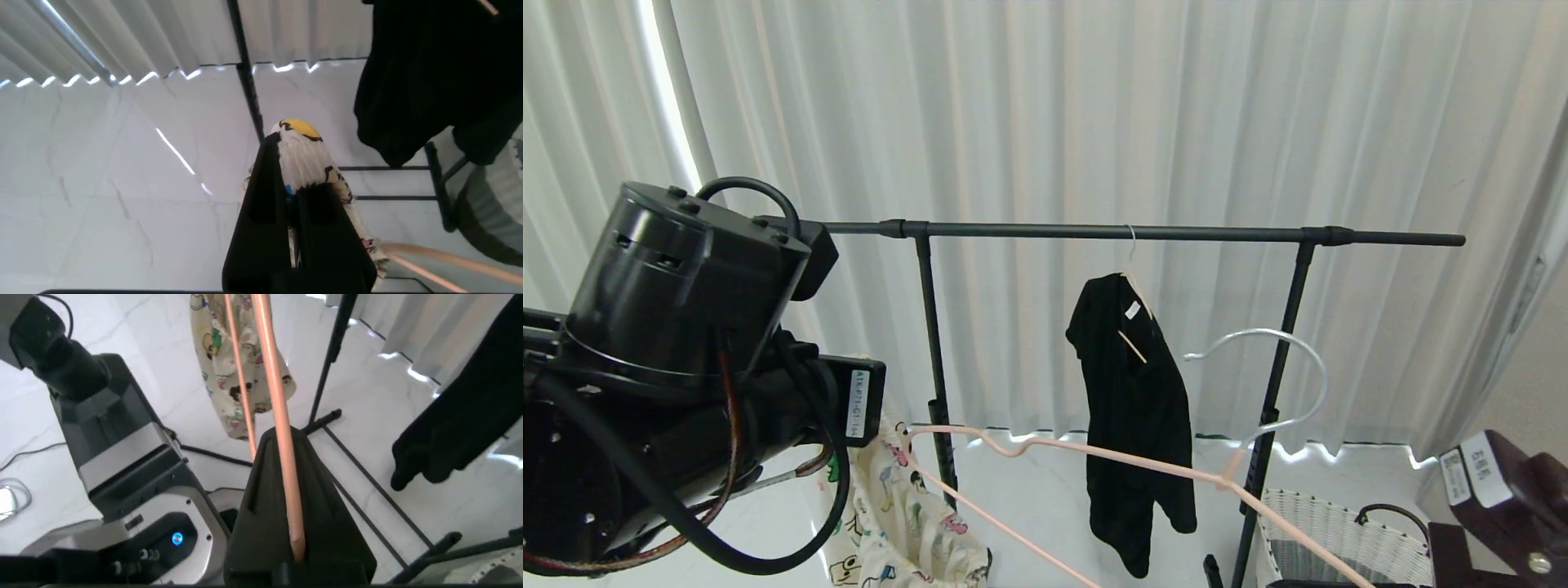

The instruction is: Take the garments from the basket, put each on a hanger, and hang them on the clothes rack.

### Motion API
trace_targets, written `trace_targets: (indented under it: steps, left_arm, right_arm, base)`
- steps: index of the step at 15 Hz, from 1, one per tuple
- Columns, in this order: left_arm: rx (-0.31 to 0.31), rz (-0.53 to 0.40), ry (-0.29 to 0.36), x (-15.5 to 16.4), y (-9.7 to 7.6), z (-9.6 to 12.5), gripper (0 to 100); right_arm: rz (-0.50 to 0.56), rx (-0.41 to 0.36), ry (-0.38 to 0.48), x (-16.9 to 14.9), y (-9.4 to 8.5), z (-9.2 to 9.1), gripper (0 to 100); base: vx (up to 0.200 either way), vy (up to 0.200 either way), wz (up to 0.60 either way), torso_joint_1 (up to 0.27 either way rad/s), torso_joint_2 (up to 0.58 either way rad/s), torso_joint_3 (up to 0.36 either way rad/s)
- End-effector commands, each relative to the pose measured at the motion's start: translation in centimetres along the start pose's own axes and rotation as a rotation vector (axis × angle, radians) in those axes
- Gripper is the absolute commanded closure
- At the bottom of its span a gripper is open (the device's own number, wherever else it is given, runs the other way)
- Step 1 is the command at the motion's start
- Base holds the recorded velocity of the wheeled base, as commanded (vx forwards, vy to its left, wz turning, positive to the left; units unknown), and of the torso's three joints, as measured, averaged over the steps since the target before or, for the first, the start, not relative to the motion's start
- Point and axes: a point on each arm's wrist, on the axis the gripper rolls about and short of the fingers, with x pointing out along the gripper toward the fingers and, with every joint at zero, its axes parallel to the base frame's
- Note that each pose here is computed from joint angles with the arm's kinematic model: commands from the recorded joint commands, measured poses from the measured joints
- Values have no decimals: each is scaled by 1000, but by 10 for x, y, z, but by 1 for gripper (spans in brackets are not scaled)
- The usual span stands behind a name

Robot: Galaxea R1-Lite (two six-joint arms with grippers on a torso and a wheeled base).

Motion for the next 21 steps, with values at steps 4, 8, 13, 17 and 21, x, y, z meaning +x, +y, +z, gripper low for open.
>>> trace_targets:
  steps: [4, 8, 13, 17, 21]
  left_arm:
    - [7, -10, 4, 2, -7, 0, 100]
    - [4, -42, -7, -4, -13, -1, 100]
    - [-23, -126, -43, -20, -28, 3, 100]
    - [-42, -238, -90, -40, -48, 13, 100]
    - [-47, -324, -115, -54, -73, 23, 100]
  right_arm:
    - [-14, 16, 30, 32, 1, 3, 100]
    - [-29, 54, -1, 60, -1, 8, 100]
    - [-21, 53, -13, 81, 2, 15, 100]
    - [-28, 48, -28, 100, 8, 18, 100]
    - [-25, 45, -67, 114, 13, 21, 100]
  base:
    - [0, 0, 0, 0, 0, 0]
    - [0, 0, 0, 0, 0, 0]
    - [0, 0, 0, 0, 0, 0]
    - [0, 0, 0, 0, 0, 0]
    - [0, 0, 0, 0, 0, 0]
